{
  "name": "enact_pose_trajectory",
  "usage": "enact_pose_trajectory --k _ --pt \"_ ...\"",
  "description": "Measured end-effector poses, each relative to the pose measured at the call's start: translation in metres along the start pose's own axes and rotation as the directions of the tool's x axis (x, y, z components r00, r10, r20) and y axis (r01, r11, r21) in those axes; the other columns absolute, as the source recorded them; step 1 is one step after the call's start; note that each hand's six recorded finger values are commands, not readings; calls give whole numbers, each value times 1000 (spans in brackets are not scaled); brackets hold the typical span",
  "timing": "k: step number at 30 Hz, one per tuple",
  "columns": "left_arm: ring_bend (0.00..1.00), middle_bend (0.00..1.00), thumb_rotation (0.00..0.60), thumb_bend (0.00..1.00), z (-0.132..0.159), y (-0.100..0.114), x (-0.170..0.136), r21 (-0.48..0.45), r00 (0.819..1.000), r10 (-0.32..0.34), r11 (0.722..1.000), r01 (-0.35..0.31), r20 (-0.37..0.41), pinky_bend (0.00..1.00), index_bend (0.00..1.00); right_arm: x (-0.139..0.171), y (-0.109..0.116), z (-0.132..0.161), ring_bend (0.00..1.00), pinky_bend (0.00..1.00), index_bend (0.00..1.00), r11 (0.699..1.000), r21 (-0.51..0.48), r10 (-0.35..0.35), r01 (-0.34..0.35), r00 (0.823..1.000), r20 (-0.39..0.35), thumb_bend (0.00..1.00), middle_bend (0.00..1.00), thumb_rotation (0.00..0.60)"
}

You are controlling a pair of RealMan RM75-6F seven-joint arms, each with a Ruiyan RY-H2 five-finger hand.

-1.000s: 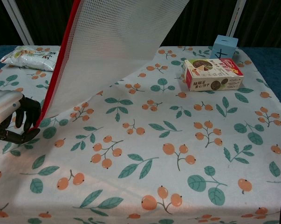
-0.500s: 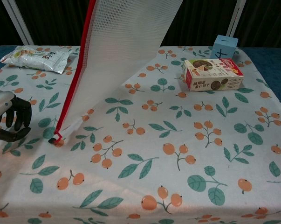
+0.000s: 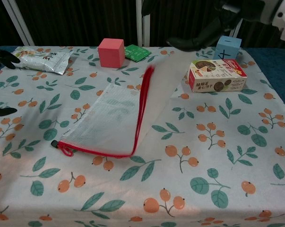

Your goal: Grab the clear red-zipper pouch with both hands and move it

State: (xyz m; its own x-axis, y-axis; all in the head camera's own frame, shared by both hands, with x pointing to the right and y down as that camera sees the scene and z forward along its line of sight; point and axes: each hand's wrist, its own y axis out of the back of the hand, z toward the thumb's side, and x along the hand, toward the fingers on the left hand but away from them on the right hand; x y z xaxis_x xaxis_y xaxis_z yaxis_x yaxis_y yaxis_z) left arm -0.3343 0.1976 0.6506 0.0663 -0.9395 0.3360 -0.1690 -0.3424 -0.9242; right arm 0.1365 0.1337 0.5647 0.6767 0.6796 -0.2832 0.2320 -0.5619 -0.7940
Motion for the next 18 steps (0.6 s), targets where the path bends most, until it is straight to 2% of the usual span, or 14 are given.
enact_pose_trajectory --k 2,4,6,9,11,15,18 --pt "188 211 600 22 -3 7 -1 -9 1000 15 1000 -15 -6 259 184 11 -8 -9 0 0 0 998 37 46 -47 999 27 20 44 600" --pt "178 199 600 6 -6 10 -2 -16 1000 17 1000 -17 -13 244 182 23 -17 -20 0 0 0 990 80 110 -115 992 63 0 4 600" --pt "173 194 600 2 -11 14 -2 -17 1000 16 1000 -16 -21 239 181 37 -26 -33 0 0 0 976 116 173 -186 979 112 0 0 600" --pt "173 194 600 2 -21 21 -2 -8 999 15 1000 -15 -37 238 181 58 -29 -52 0 0 0 961 128 217 -244 957 192 0 0 600" --pt "173 196 600 2 -30 28 -3 6 998 16 1000 -16 -55 238 182 64 -26 -59 0 0 0 964 119 206 -236 954 218 0 7 600" --pt "178 214 600 7 -53 42 -5 29 996 14 1000 -11 -92 240 203 78 -10 -77 20 34 7 982 117 111 -148 955 275 61 162 600" --pt "180 220 600 13 -74 55 -10 63 993 10 998 -2 -114 238 226 96 5 -95 104 131 110 989 136 17 -65 946 323 92 260 600"
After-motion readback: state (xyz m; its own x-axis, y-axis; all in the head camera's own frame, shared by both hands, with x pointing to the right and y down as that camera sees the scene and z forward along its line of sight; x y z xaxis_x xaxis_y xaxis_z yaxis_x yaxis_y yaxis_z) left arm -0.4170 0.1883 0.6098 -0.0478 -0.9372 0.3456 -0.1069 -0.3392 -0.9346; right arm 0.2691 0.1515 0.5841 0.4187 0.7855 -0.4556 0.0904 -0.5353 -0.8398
